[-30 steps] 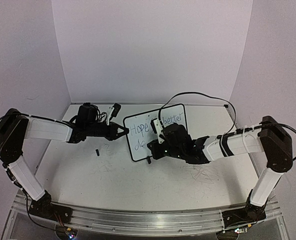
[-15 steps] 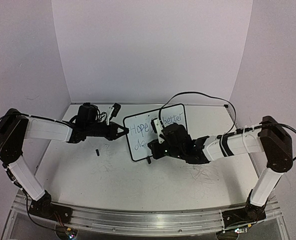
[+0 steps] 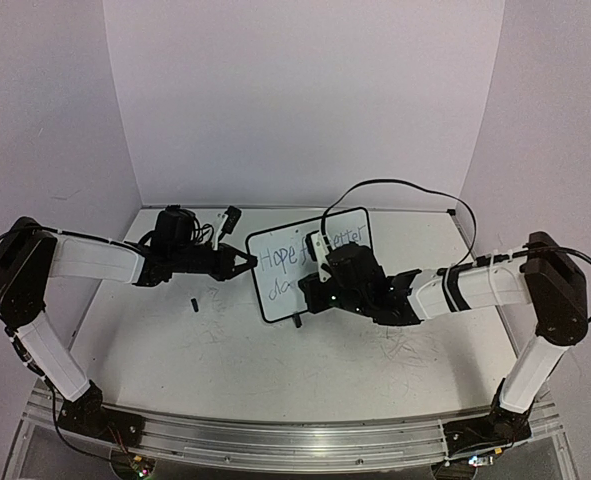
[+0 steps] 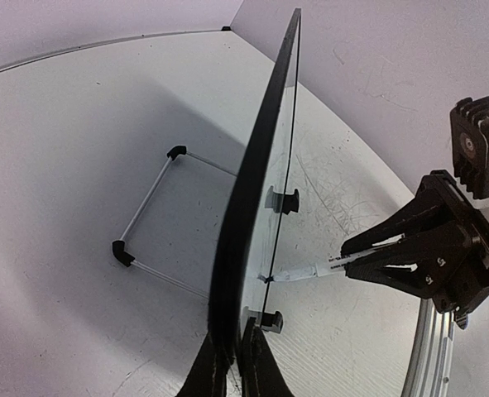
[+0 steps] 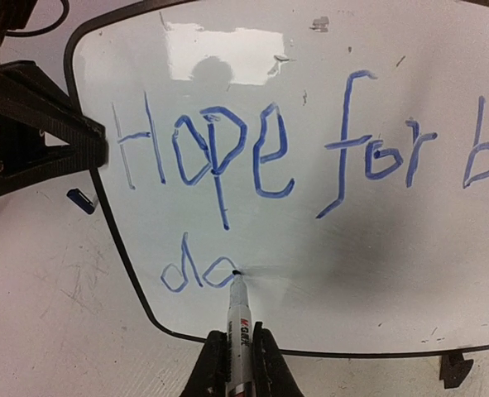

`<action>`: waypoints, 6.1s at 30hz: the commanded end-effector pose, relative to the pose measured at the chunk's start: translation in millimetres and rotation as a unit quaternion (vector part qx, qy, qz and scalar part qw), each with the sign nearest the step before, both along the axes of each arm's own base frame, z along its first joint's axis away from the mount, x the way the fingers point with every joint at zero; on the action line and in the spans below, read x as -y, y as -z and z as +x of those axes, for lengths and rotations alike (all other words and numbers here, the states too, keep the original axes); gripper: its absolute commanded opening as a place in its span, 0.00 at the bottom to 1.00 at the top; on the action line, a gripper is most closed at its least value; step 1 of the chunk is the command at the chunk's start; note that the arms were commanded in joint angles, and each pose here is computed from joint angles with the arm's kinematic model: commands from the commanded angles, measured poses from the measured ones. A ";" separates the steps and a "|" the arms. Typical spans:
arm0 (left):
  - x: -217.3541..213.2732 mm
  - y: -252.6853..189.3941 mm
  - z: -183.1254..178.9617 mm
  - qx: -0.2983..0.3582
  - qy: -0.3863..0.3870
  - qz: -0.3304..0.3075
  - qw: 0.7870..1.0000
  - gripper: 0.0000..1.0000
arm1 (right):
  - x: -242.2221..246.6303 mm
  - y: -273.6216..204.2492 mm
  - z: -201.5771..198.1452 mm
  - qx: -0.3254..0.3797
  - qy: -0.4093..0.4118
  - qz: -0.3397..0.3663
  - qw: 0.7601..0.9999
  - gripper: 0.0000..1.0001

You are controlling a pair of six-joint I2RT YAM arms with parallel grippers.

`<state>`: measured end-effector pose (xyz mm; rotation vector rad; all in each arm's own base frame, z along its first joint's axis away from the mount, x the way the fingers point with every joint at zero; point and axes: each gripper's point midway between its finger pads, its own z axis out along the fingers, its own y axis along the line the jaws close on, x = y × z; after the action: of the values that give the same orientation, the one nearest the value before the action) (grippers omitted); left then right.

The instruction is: Write a sentence on the whiteboard

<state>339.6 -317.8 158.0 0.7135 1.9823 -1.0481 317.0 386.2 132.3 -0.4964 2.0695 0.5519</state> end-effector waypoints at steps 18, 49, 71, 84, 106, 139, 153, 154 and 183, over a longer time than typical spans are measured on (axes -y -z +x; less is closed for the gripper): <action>-9.4 -1.1 10.6 0.031 -0.026 0.027 0.999 0.00 | 5.9 13.9 2.6 -0.010 0.002 -0.001 1.000 0.00; -10.7 -3.3 9.3 0.034 -0.027 0.027 0.999 0.00 | -1.8 -21.8 8.5 0.021 -0.004 0.039 0.999 0.00; -9.3 -3.2 10.1 0.034 -0.024 0.028 0.999 0.00 | 16.1 11.9 0.4 -0.003 0.009 0.004 1.000 0.00; -10.3 -2.4 9.0 0.032 -0.025 0.028 0.999 0.00 | 20.9 -16.6 14.7 0.029 0.038 0.018 0.999 0.00; -9.6 -2.7 9.7 0.032 -0.024 0.029 0.999 0.00 | 17.7 -44.0 25.5 0.055 0.043 0.032 0.997 0.00; -10.5 -3.0 8.9 0.033 -0.025 0.029 0.999 0.00 | 21.2 35.7 -6.9 -0.018 0.006 -0.020 1.000 0.00; -11.5 -2.4 8.3 0.030 -0.028 0.029 0.999 0.00 | -6.6 8.2 -0.7 0.001 -0.009 0.015 1.000 0.00; -11.4 -2.3 8.2 0.030 -0.027 0.029 0.999 0.00 | -3.7 5.9 -2.8 0.002 -0.009 0.016 1.000 0.00; -10.5 -3.9 8.6 0.034 -0.024 0.030 0.999 0.00 | 19.5 -21.2 21.4 0.021 0.034 0.040 0.998 0.00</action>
<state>338.0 -317.2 158.2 0.7254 1.9833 -1.0342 326.0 362.7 141.9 -0.4213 2.0427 0.5843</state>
